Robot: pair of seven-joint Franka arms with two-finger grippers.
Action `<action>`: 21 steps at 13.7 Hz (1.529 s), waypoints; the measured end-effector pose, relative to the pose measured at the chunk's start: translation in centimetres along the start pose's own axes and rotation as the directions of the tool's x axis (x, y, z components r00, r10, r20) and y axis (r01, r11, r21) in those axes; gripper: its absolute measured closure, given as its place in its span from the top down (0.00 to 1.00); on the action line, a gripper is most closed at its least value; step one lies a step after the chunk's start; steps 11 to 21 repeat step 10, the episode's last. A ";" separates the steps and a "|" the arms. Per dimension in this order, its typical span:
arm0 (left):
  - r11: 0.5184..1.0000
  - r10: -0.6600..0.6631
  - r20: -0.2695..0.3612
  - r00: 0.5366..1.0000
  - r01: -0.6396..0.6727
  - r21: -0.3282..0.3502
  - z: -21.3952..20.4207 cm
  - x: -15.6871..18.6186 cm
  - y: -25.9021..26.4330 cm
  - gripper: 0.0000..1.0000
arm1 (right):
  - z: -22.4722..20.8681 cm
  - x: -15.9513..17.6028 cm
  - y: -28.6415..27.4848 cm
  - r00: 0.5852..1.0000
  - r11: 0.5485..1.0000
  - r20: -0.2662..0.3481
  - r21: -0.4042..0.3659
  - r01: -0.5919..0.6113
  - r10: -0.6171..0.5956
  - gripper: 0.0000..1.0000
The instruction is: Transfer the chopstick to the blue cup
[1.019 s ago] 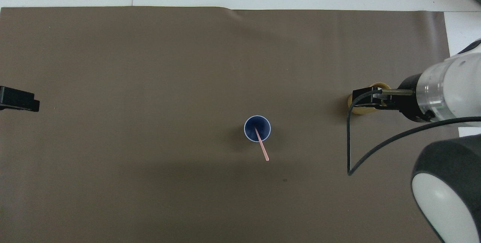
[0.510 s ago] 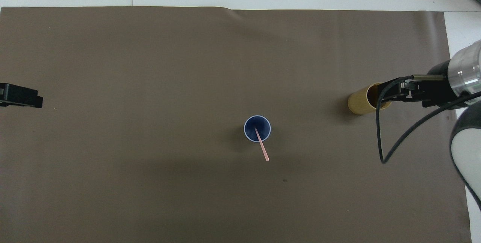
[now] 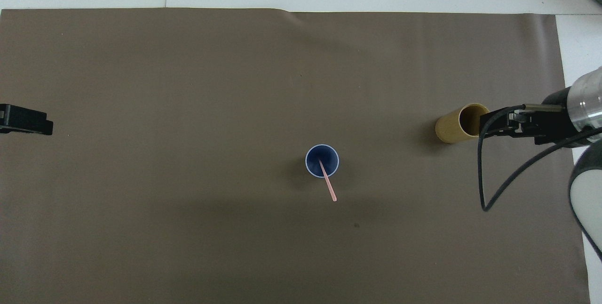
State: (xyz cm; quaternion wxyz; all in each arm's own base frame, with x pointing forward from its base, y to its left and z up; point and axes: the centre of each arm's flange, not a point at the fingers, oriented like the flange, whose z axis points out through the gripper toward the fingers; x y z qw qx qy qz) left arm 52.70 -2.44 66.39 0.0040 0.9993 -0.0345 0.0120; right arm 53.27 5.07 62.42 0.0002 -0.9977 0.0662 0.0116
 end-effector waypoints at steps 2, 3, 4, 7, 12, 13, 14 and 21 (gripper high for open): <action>1.000 -0.001 0.000 1.000 0.001 0.000 0.0 0.0 0.0 1.00 | 0.1 -0.2 0.2 1.000 1.000 0.003 -0.001 -0.003 0.003 1.00; 1.000 -0.001 0.002 1.000 0.001 0.000 0.0 0.0 -0.1 1.00 | 0.2 -0.3 0.2 1.000 1.000 0.003 -0.002 -0.003 0.003 1.00; 1.000 -0.001 0.007 1.000 0.001 0.000 0.1 -0.1 -0.1 1.00 | 0.2 -0.4 0.2 1.000 1.000 0.002 -0.002 -0.003 0.003 1.00; 1.000 -0.002 0.017 1.000 0.002 -0.001 0.1 -0.2 -0.1 1.00 | 0.3 -0.4 0.2 1.000 1.000 -0.002 -0.001 0.011 -0.011 1.00; 1.000 -0.002 0.034 0.999 0.002 -0.001 0.3 -0.4 -0.1 1.00 | 0.3 -0.3 0.2 1.000 1.000 -0.004 -0.001 0.023 -0.023 1.00; 1.000 -0.002 0.034 0.999 0.002 -0.001 0.3 -0.4 -0.1 1.00 | 0.3 -0.3 0.2 1.000 1.000 -0.004 -0.001 0.023 -0.023 1.00; 1.000 -0.002 0.034 0.999 0.002 -0.001 0.3 -0.4 -0.1 1.00 | 0.3 -0.3 0.2 1.000 1.000 -0.004 -0.001 0.023 -0.023 1.00; 1.000 -0.002 0.034 0.999 0.002 -0.001 0.3 -0.4 -0.1 1.00 | 0.3 -0.3 0.2 1.000 1.000 -0.004 -0.001 0.023 -0.023 1.00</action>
